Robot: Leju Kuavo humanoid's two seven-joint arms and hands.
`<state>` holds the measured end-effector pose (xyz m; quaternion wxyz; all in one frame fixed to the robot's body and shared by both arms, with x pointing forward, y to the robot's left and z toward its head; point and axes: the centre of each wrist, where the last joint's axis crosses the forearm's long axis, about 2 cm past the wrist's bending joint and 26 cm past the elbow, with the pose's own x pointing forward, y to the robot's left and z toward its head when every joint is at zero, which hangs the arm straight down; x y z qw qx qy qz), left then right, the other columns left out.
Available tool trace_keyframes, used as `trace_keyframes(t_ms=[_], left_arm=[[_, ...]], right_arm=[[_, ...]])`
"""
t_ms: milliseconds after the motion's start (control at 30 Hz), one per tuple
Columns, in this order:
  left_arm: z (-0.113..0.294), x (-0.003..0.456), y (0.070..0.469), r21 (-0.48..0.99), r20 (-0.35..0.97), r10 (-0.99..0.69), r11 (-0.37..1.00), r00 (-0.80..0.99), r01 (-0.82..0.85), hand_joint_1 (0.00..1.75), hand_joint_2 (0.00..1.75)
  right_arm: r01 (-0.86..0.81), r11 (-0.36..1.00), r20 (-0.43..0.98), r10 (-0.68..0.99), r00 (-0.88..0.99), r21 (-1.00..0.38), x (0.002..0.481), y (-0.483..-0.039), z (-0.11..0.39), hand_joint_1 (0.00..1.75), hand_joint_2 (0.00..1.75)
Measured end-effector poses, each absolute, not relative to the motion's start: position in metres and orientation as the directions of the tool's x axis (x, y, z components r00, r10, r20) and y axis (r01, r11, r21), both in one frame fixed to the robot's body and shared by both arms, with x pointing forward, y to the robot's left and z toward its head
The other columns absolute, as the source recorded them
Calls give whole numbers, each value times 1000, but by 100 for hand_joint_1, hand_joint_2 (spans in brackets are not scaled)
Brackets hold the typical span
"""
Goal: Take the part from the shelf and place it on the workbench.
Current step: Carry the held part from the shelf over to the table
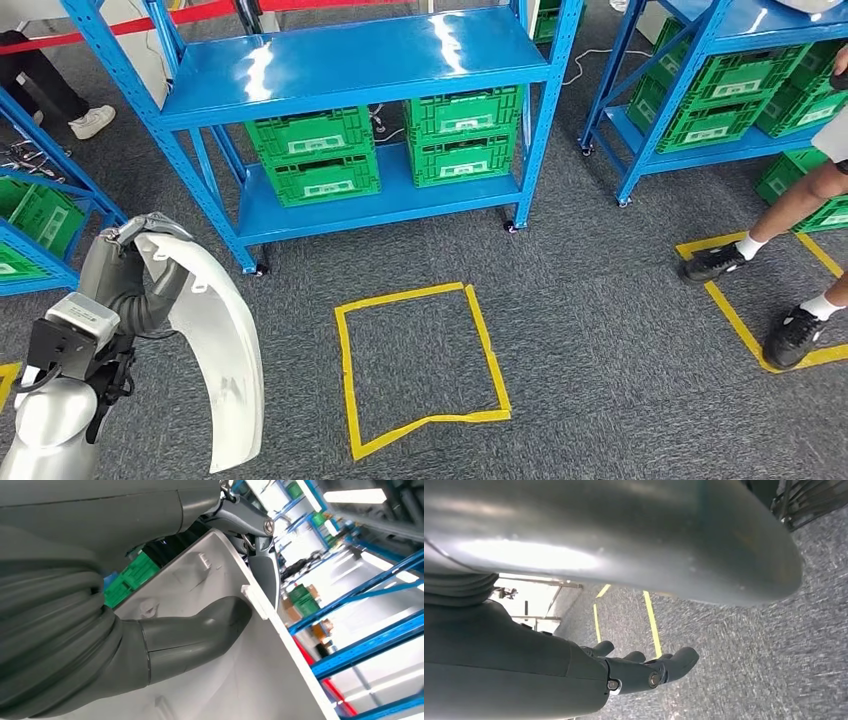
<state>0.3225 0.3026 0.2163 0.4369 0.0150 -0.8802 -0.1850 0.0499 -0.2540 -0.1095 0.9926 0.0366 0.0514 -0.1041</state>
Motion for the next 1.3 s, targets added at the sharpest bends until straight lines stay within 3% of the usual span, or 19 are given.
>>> trace_keyframes(t_ms=[1300], left_arm=[[218, 326, 294, 341, 757, -185, 930, -626, 137, 175, 175]], right_arm=[[209, 973, -117, -198, 973, 98, 49, -252, -110, 0, 0]])
